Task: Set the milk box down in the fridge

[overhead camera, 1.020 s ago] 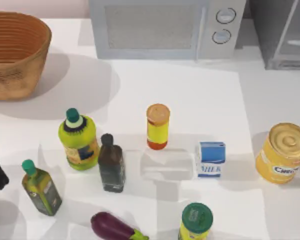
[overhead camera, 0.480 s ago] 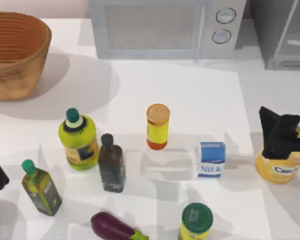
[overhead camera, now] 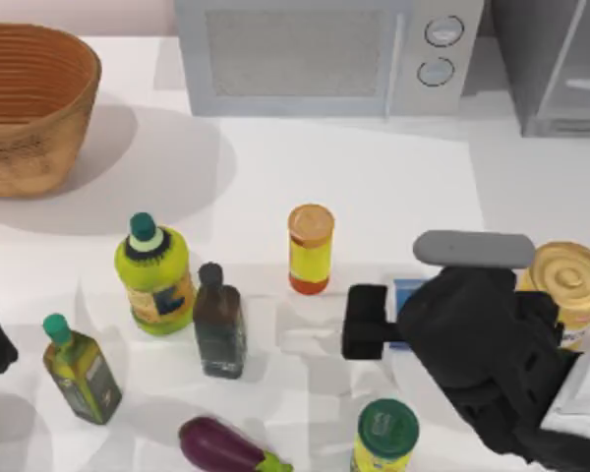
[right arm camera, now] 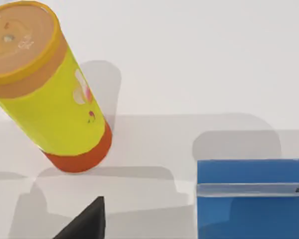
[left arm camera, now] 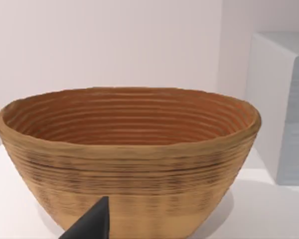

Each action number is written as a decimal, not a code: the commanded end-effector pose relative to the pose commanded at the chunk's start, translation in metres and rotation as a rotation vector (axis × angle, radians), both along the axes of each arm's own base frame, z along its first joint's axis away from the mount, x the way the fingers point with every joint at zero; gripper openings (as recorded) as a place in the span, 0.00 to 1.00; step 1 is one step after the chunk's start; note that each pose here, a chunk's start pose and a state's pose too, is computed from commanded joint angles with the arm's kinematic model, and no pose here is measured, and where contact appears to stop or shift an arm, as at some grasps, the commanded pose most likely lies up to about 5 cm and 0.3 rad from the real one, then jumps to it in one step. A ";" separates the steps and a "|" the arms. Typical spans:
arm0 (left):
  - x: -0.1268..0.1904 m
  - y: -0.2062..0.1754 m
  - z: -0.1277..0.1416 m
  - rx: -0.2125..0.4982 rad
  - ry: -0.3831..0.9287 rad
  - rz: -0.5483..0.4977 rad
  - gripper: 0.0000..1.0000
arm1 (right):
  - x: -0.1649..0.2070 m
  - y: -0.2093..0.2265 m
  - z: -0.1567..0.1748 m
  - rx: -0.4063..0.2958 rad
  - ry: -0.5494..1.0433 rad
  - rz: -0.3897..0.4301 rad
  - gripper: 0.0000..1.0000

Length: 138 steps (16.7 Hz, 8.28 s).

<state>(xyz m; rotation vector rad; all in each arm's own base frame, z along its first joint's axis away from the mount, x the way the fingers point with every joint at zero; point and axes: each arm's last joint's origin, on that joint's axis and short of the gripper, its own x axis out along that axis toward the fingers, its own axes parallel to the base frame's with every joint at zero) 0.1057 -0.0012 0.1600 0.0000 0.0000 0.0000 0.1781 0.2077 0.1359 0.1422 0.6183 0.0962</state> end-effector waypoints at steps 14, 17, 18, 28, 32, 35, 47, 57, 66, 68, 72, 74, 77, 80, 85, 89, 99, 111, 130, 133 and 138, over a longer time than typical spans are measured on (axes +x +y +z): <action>0.000 0.000 0.000 0.000 0.000 0.000 1.00 | 0.009 0.018 -0.033 -0.156 -0.020 -0.060 1.00; 0.000 0.000 0.000 0.000 0.000 0.000 1.00 | 0.026 0.020 -0.039 -0.154 -0.020 -0.058 1.00; 0.000 0.000 0.000 0.000 0.000 0.000 1.00 | 0.030 0.020 -0.044 -0.154 -0.019 -0.059 1.00; 0.000 0.000 0.000 0.000 0.000 0.000 1.00 | 0.036 0.017 -0.067 -0.162 -0.019 -0.059 0.92; 0.000 0.000 0.000 0.000 0.000 0.000 1.00 | 0.036 0.017 -0.067 -0.162 -0.019 -0.059 0.62; 0.000 0.000 0.000 0.000 0.000 0.000 1.00 | 0.036 0.017 -0.067 -0.162 -0.019 -0.059 0.40; 0.000 0.000 0.000 0.000 0.000 0.000 1.00 | 0.036 0.017 -0.067 -0.162 -0.019 -0.059 0.00; 0.000 0.000 0.000 0.000 0.000 0.000 1.00 | 0.030 0.025 -0.024 -0.147 0.010 -0.041 0.00; 0.000 0.000 0.000 0.000 0.000 0.000 1.00 | 0.035 0.019 0.074 -0.161 -0.013 -0.058 0.00; 0.000 0.000 0.000 0.000 0.000 0.000 1.00 | 0.036 0.017 0.083 -0.160 -0.019 -0.058 0.00; 0.000 0.000 0.000 0.000 0.000 0.000 1.00 | 0.035 0.018 0.082 -0.160 -0.018 -0.054 0.00; 0.000 0.000 0.000 0.000 0.000 0.000 1.00 | 0.036 0.016 0.084 -0.148 -0.022 -0.058 0.00; 0.000 0.000 0.000 0.000 0.000 0.000 1.00 | 0.040 -0.008 0.095 -0.086 -0.044 -0.083 0.00; 0.000 0.000 0.000 0.000 0.000 0.000 1.00 | 0.033 -0.051 0.104 -0.050 -0.074 -0.096 0.00; 0.000 0.000 0.000 0.000 0.000 0.000 1.00 | 0.000 -0.114 0.096 -0.043 -0.123 -0.052 0.00; 0.000 0.000 0.000 0.000 0.000 0.000 1.00 | -0.019 -0.145 0.088 -0.011 -0.200 -0.048 0.00; 0.000 0.000 0.000 0.000 0.000 0.000 1.00 | -0.071 -0.205 0.030 -0.124 -0.575 -0.094 0.00; 0.000 0.000 0.000 0.000 0.000 0.000 1.00 | -0.068 -0.210 0.042 -0.141 -0.637 -0.098 0.00; 0.000 0.000 0.000 0.000 0.000 0.000 1.00 | 0.199 -0.291 0.025 -0.142 -0.606 -0.094 0.00; 0.000 0.000 0.000 0.000 0.000 0.000 1.00 | 0.219 -0.305 -0.009 -0.140 -0.608 -0.095 0.00; 0.000 0.000 0.000 0.000 0.000 0.000 1.00 | 0.227 -0.312 -0.026 -0.140 -0.613 -0.095 0.00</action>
